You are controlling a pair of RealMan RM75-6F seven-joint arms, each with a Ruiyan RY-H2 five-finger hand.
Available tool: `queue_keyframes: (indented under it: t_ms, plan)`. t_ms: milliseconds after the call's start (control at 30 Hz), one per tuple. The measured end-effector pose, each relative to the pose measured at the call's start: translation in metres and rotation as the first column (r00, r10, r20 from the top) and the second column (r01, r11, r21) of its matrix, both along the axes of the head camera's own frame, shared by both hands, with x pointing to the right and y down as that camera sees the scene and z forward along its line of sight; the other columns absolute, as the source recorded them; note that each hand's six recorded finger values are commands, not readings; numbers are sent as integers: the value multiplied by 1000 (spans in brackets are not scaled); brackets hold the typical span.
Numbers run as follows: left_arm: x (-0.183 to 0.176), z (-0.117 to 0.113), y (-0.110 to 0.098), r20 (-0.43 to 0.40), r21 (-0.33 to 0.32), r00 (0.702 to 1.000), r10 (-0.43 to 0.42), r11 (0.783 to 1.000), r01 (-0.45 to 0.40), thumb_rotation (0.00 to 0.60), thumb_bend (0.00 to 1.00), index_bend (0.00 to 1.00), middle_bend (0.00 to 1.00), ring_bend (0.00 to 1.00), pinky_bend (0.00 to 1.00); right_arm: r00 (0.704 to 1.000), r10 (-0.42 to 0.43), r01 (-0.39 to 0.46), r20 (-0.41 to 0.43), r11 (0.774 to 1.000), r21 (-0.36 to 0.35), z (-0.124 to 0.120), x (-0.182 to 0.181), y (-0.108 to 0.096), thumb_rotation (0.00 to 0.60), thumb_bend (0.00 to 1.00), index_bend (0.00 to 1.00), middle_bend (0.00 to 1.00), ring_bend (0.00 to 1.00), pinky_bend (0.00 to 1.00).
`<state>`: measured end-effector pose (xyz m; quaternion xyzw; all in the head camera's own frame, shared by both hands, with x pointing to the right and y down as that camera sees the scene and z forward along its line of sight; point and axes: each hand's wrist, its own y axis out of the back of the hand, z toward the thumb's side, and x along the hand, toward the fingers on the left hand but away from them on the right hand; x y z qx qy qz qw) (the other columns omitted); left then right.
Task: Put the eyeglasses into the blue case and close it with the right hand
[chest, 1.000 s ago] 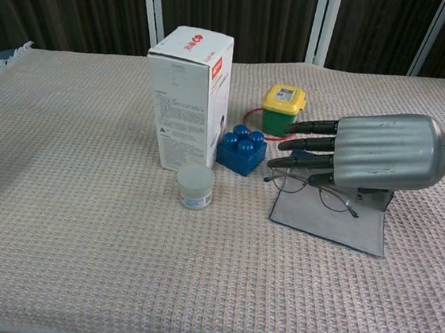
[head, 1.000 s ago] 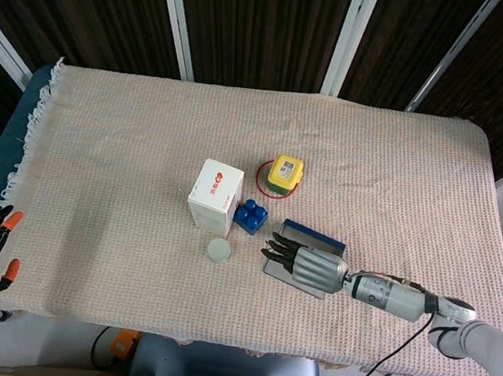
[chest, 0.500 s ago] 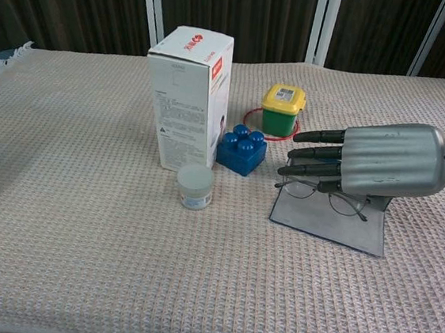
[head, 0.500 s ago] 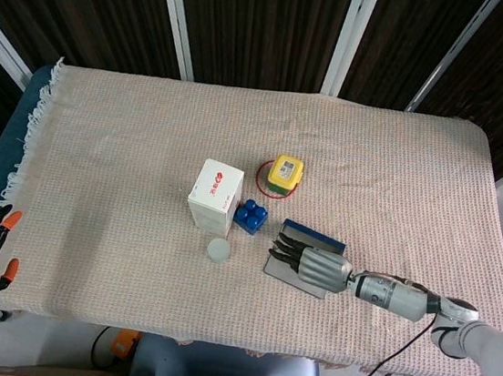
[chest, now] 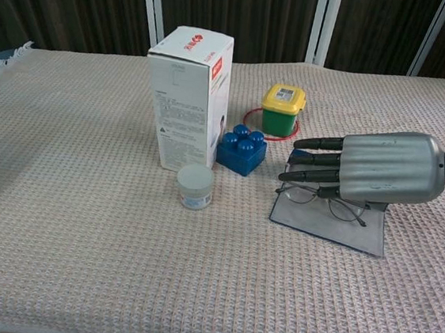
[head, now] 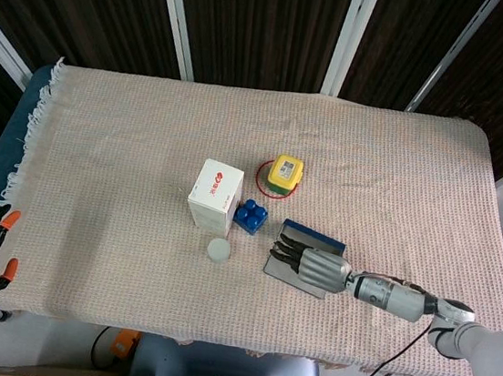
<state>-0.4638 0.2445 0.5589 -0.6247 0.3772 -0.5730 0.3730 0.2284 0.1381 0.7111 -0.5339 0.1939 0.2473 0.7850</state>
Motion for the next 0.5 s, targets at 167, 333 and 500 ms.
queue_keyframes:
  t_ms: [167,333,500]
  plan:
    - [0,-1,0,0,3,1000,-2,1000,2,600,450,0,0,0,30,1000,2,-2,1,1000,-3,0,1,1,600,402,458,0,0,0]
    - [1,-2,1,-3,6,1000,4,1000,-4,600,451,0,0,0,30,1000,13,-13,0,1000,-13,1,2,2,600,402,424,0,0,0]
    - [0,-2,1,-2,11,1000,3,1000,-3,600,451,0,0,0,30,1000,13,-13,8,1000,-15,-1,1,3,600,402,414,0,0,0]
